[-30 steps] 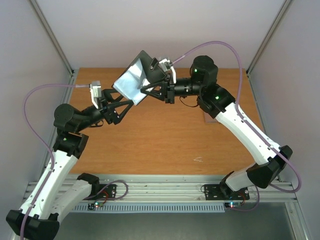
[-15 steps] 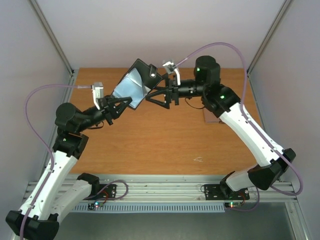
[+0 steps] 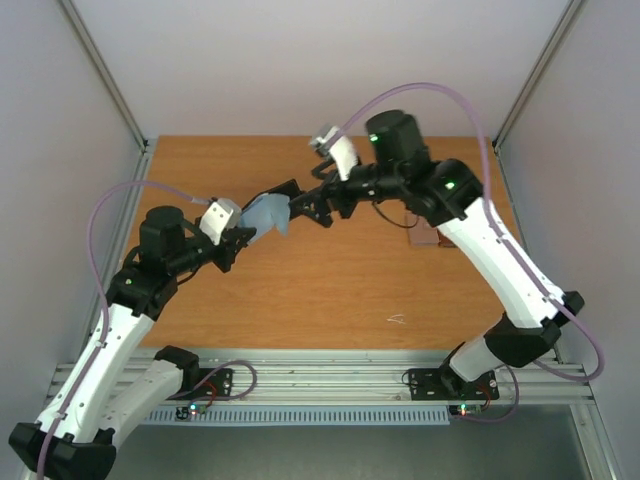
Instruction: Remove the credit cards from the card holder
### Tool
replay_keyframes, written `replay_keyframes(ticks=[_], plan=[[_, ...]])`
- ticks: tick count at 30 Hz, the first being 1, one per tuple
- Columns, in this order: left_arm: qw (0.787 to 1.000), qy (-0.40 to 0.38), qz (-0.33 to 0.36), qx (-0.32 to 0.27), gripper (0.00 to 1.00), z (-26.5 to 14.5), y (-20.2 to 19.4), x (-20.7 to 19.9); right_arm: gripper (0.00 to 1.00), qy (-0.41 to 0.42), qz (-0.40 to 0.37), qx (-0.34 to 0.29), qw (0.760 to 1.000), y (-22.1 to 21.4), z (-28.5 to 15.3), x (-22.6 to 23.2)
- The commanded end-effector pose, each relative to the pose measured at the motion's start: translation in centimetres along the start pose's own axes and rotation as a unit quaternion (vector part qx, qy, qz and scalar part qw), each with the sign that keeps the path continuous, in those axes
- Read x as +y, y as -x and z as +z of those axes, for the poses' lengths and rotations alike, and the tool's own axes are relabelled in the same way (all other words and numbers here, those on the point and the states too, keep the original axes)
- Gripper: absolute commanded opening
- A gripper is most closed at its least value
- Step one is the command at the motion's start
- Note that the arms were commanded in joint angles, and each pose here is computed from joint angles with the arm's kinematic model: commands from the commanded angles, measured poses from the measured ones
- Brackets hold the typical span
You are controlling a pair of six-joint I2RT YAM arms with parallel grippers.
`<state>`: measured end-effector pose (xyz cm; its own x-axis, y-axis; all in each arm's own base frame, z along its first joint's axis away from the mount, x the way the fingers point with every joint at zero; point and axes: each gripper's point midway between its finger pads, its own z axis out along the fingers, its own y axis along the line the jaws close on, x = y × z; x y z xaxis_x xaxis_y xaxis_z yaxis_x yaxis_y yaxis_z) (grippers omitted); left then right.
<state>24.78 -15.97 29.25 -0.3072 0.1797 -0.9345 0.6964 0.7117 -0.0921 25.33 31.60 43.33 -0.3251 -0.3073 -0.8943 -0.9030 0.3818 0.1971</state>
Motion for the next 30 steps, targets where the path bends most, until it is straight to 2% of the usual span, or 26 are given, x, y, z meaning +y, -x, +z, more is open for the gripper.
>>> replay_keyframes(ticks=[1,3,6,11,17,21,24,25,26,30], plan=[[0.996,-0.044,0.068,-0.035,0.0,-1.2,2.4,-2.1,0.98,-0.057,-0.039,0.057,0.996,-2.2,3.7,-1.1],[0.993,-0.091,0.06,-0.049,0.0,-1.5,2.9,-3.7,0.99,-0.027,-0.04,0.062,0.997,-2.5,4.7,-0.6],[0.993,-0.103,0.022,-0.049,0.0,-1.3,3.0,-4.0,0.98,0.003,-0.043,0.071,0.997,-2.9,5.5,-0.1],[0.99,-0.124,0.033,-0.058,0.0,-1.8,3.2,-4.8,0.98,-0.042,-0.038,0.107,0.993,-4.6,5.6,-2.7],[0.979,-0.186,0.036,-0.079,0.0,-2.8,3.8,-7.0,0.99,-0.046,-0.03,0.123,0.991,-6.1,4.4,-4.6],[0.974,-0.207,0.042,-0.087,0.0,-3.2,4.0,-7.8,0.98,-0.001,-0.037,0.134,0.99,-6.8,4.0,-3.2],[0.972,-0.216,0.037,-0.087,0.0,-3.3,4.1,-8.0,0.98,0.064,-0.028,0.126,0.99,-6.5,3.6,-0.8],[0.971,-0.219,0.033,-0.087,0.0,-3.3,4.2,-8.1,0.92,0.096,-0.02,0.12,0.988,-6.3,3.6,0.3],[0.971,-0.219,0.03,-0.088,0.0,-3.3,4.3,-8.0,0.82,0.125,-0.011,0.113,0.986,-5.9,3.4,1.3],[0.97,-0.221,0.01,-0.102,0.0,-3.2,5.2,-7.9,0.21,0.181,0.024,0.097,0.978,-4.8,3.6,2.8]])
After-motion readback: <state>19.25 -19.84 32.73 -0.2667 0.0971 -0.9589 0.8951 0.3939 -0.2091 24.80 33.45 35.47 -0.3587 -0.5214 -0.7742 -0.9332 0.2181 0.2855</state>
